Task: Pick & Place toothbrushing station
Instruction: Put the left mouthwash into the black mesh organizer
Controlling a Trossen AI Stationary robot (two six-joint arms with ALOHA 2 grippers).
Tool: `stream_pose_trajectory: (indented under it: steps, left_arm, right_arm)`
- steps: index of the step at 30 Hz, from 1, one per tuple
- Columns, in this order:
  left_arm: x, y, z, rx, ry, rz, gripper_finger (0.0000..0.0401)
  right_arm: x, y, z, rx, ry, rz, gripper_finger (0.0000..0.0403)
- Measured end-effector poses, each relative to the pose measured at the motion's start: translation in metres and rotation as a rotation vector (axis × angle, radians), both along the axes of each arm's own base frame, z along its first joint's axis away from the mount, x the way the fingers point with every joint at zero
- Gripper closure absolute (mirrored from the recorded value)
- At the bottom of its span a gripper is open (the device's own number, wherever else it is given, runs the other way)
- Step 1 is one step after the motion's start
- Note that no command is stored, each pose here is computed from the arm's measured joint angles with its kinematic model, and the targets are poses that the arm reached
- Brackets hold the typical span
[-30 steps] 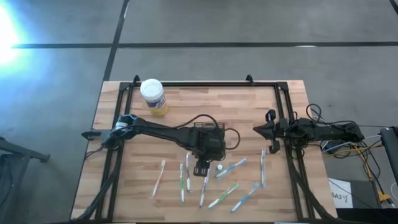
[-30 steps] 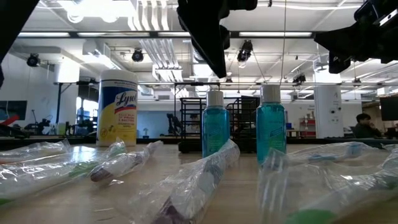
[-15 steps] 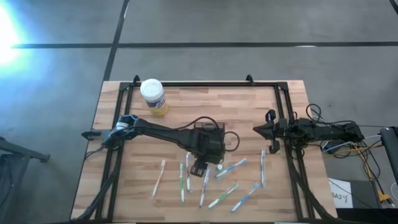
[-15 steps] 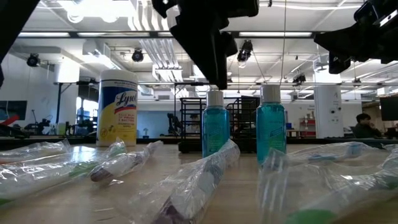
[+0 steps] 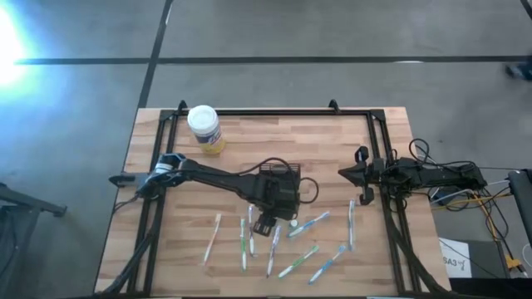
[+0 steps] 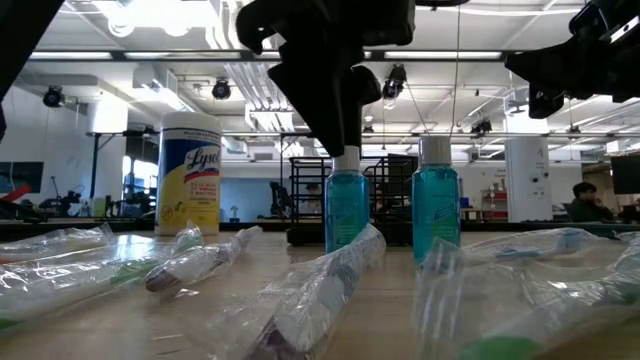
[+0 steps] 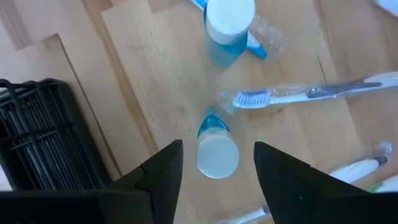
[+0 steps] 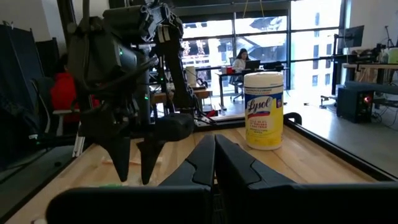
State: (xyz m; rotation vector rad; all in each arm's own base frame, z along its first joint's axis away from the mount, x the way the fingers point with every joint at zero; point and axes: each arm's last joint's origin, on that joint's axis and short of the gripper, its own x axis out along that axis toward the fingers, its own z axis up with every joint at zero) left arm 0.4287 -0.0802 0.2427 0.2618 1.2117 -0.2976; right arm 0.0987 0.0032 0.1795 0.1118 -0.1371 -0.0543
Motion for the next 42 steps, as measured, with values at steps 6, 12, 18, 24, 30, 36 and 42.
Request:
stream_pose_trajectory:
  steps: [6,12,18,24,30,36,42]
  left_arm:
    - [0.002,0.0,-0.005,-0.003,-0.02,-0.001,0.0199]
    - [0.003,0.0,-0.005,0.008,-0.036,0.004,0.0201]
    - [0.003,0.0,-0.004,0.008,-0.036,0.005,0.0238]
    - [0.003,0.0,-0.004,0.008,-0.036,0.005,0.0278]
    - [0.002,0.0,-0.005,0.009,-0.033,0.003,0.0291]
    - [0.002,0.0,-0.006,0.009,-0.032,0.002,0.0294]
    - [0.003,-0.001,0.017,-0.01,-0.062,0.036,0.0303]
  right_arm:
    - [0.0,0.0,0.0,0.0,0.0,0.0,0.0394]
    - [0.0,0.0,0.0,0.0,0.001,0.0,0.0394]
    - [0.0,0.0,0.0,0.0,0.001,-0.001,0.0394]
    - [0.0,0.0,0.0,0.0,0.001,-0.001,0.0394]
    - [0.0,0.0,0.0,0.0,0.001,-0.001,0.0394]
    - [0.0,0.0,0.0,0.0,0.001,0.0,0.0394]
    - [0.0,0.0,0.0,0.0,0.001,0.0,0.0394]
